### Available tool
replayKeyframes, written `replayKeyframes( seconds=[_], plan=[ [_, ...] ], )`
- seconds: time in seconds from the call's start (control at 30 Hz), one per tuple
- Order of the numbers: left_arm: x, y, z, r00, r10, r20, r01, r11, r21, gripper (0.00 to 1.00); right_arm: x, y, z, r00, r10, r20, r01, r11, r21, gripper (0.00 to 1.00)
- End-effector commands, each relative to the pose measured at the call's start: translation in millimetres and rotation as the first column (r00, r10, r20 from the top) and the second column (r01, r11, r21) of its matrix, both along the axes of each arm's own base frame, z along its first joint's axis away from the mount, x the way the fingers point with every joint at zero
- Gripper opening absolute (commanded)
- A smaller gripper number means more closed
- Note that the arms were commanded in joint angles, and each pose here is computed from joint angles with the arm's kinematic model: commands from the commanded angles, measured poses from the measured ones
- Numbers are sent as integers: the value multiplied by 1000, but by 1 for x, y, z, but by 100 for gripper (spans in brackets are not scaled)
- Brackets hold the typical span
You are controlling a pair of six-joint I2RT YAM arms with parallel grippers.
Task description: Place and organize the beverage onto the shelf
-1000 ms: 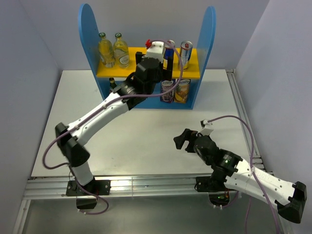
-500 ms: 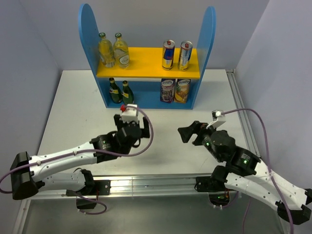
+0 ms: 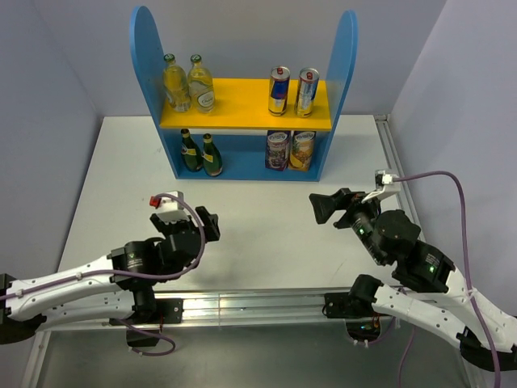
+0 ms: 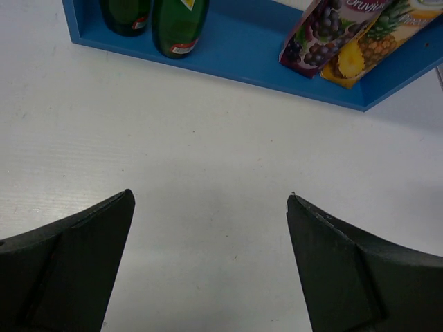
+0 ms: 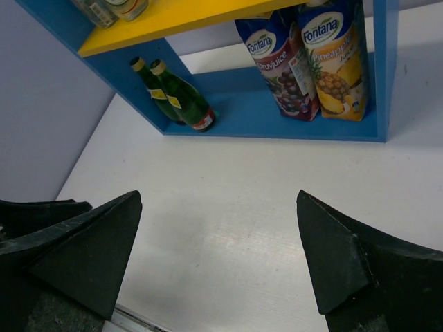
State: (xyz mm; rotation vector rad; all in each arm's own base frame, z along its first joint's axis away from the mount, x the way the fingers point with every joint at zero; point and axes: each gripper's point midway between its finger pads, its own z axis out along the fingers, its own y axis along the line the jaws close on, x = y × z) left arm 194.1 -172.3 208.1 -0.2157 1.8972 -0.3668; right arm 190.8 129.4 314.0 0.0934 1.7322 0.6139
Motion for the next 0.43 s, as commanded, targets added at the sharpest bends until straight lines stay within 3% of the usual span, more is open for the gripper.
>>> replayKeyframes(
  seconds=[0.0,0.4],
  plan=[
    [0,15,5,999,45,22,-45,999,-12,98,1,-8,16,999,-26,34,27,999,-17,100],
    [1,30,16,995,86,46,-87,996,24,98,8,-3,7,999,-44,18,45,998,-42,100]
  ],
)
